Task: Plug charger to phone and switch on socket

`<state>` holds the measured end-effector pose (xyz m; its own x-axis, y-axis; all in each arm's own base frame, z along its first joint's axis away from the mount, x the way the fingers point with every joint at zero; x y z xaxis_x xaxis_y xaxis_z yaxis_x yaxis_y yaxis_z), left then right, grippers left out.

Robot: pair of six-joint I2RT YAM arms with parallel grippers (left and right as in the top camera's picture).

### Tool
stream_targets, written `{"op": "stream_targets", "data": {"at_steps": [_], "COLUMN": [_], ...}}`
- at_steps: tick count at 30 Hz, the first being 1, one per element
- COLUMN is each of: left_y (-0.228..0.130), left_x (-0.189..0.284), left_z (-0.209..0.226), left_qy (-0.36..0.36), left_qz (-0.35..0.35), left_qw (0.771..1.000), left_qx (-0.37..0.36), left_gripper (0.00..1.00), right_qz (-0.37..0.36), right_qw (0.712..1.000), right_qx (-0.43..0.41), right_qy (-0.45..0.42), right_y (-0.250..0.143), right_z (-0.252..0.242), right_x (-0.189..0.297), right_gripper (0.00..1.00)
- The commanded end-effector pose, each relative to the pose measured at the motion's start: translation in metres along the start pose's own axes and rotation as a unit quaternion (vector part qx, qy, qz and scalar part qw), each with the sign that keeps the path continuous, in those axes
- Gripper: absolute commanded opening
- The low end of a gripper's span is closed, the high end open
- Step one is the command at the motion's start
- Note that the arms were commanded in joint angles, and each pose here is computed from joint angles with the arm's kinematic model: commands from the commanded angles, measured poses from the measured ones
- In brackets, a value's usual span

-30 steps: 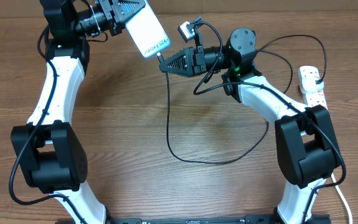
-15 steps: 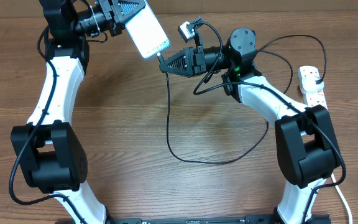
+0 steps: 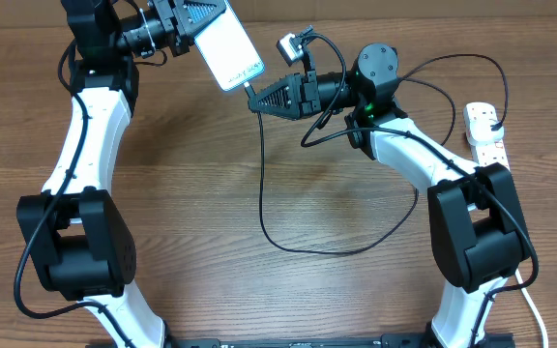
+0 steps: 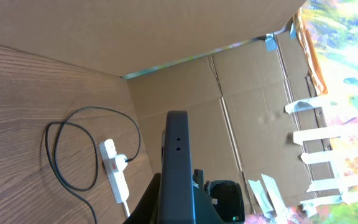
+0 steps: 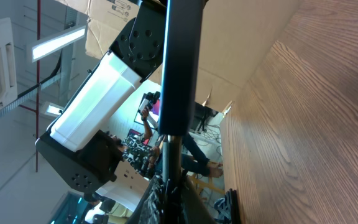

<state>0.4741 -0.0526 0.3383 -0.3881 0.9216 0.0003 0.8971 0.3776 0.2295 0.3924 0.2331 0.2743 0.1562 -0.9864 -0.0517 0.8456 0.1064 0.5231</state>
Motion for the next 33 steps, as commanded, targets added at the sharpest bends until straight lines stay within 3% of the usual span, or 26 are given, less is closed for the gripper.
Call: {"op": "stream_targets", "data": {"at_steps": [1, 33], "left_y": [-0.010, -0.020], "left_x": [-0.011, -0.024], "left_z": [-0.006, -0.008], "left_qy": [-0.014, -0.022], "left_qz": [0.047, 0.079], "left_qw": [0.999, 0.997], "left_qx": [-0.007, -0.014], "left_gripper": [0.04, 0.04], "right_qz": [-0.035, -0.082], "right_qw": [0.999, 0.995], "right_qx": [0.004, -0.050], "right_qy": [-0.009, -0.002], "right_y": [0.010, 0.019], "right_z": [0.001, 0.008], "right_x": [0.003, 0.004], "right_gripper": [0.04, 0.04]}}
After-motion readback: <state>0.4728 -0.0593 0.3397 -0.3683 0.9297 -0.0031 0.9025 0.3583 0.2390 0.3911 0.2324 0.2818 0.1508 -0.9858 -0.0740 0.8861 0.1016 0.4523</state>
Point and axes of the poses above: each gripper's point midway between its finger pads, its own x axis back along the fingers, its own z axis along the line the jaws close on, y = z × x, the point moved 9 cm from there along x, back along the fingers, and after that the axes turned 5 degrees about x, right-handed, at the moved point
